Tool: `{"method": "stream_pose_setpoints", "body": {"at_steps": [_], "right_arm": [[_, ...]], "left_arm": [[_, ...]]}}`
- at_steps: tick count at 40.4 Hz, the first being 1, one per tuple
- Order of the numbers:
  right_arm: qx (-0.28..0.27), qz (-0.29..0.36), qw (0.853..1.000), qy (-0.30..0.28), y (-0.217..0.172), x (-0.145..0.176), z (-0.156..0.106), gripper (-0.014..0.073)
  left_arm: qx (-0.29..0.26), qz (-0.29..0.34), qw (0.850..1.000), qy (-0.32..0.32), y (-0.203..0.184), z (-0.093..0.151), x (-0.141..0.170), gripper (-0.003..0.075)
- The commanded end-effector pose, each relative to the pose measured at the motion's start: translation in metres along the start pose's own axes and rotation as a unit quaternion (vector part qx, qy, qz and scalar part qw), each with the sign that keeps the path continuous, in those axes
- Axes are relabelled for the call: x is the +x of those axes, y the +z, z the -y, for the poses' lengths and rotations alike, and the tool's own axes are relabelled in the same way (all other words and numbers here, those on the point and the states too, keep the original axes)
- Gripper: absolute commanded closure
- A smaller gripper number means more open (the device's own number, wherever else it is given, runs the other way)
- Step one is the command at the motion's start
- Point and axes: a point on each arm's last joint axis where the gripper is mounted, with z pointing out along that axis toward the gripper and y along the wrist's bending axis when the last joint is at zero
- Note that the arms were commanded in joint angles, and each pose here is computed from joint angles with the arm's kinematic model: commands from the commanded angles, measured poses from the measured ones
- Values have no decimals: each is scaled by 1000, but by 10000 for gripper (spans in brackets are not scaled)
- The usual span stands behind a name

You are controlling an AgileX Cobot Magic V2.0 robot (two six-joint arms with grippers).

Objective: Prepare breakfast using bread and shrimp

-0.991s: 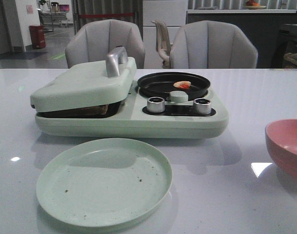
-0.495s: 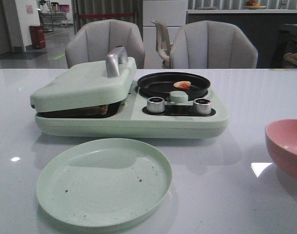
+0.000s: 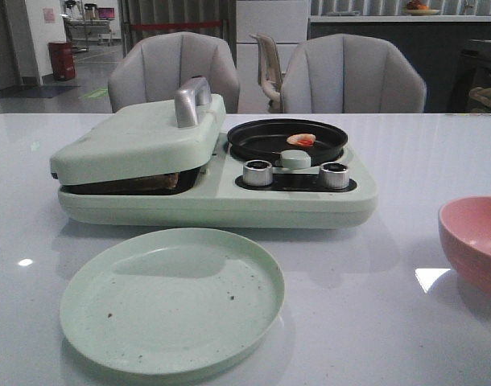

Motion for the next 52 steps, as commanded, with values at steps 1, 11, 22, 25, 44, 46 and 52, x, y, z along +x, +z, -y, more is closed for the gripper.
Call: {"method": "stream_pose_setpoints", "body": {"at_steps": [1,11,22,25,44,46,52], "right_arm": [[0,41,999,-9,-5,-11,0,551],[0,43,999,-8,-6,-11,0,551],[0,43,999,-8,-6,-11,0,551],[0,43,999,-8,-6,-11,0,551],[0,42,999,-8,-5,-11,0,551],[0,42,999,-8,-5,-11,0,551],[0,42,999,-8,-5,-11,0,551]], "left_arm": [[-28,43,999,-21,-7,-4,-12,619],[-71,32,996,-52,-7,-12,-9,619],[-68,33,996,-55,-7,-12,-10,619],[-68,33,996,-55,-7,-12,-10,619],[-171,182,968,-11,-38,-14,24,619],[-184,211,960,-21,-37,-13,38,619],[-220,278,933,-65,-24,-7,89,619]]}}
